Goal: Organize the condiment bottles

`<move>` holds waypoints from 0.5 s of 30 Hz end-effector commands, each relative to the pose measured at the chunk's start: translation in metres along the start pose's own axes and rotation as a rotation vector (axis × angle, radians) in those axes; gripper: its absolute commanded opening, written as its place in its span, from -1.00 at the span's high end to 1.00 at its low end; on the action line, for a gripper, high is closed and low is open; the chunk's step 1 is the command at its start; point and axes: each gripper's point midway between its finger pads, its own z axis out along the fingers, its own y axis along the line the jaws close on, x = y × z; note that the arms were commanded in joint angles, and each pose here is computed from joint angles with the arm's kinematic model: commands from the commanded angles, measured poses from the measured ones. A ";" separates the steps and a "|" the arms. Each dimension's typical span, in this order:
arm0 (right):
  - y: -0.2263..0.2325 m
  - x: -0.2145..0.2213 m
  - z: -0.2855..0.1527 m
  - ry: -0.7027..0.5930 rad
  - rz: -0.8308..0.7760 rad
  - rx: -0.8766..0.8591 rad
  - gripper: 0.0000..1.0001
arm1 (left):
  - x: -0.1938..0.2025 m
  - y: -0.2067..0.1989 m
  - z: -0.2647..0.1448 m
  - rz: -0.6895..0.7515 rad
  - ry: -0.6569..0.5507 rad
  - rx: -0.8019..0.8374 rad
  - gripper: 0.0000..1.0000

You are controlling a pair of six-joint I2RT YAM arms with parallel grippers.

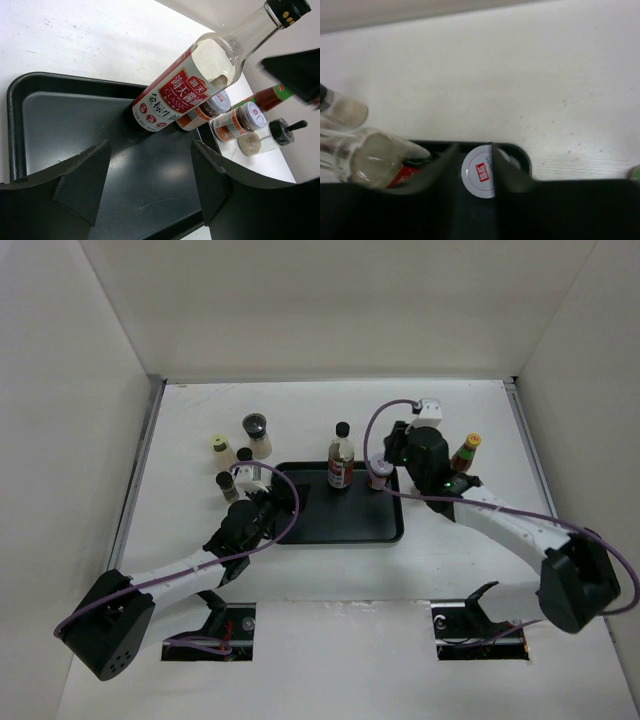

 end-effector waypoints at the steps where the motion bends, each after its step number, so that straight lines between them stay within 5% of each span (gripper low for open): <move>1: -0.030 -0.076 -0.028 -0.168 0.082 0.072 0.51 | -0.019 -0.016 0.001 -0.023 -0.067 0.052 -0.28; 3: -0.066 -0.095 -0.039 -0.198 0.106 0.187 0.61 | -0.019 -0.016 0.001 -0.027 -0.065 0.054 -0.28; 5: -0.099 -0.108 -0.047 -0.212 0.107 0.310 0.51 | -0.018 -0.017 0.001 -0.027 -0.063 0.054 -0.29; 8: -0.136 -0.113 -0.048 -0.191 0.071 0.466 0.08 | -0.017 -0.014 0.002 -0.031 -0.061 0.051 -0.29; 15: -0.185 -0.091 -0.041 -0.115 0.013 0.656 -0.38 | -0.022 -0.015 0.000 -0.043 -0.073 0.058 -0.29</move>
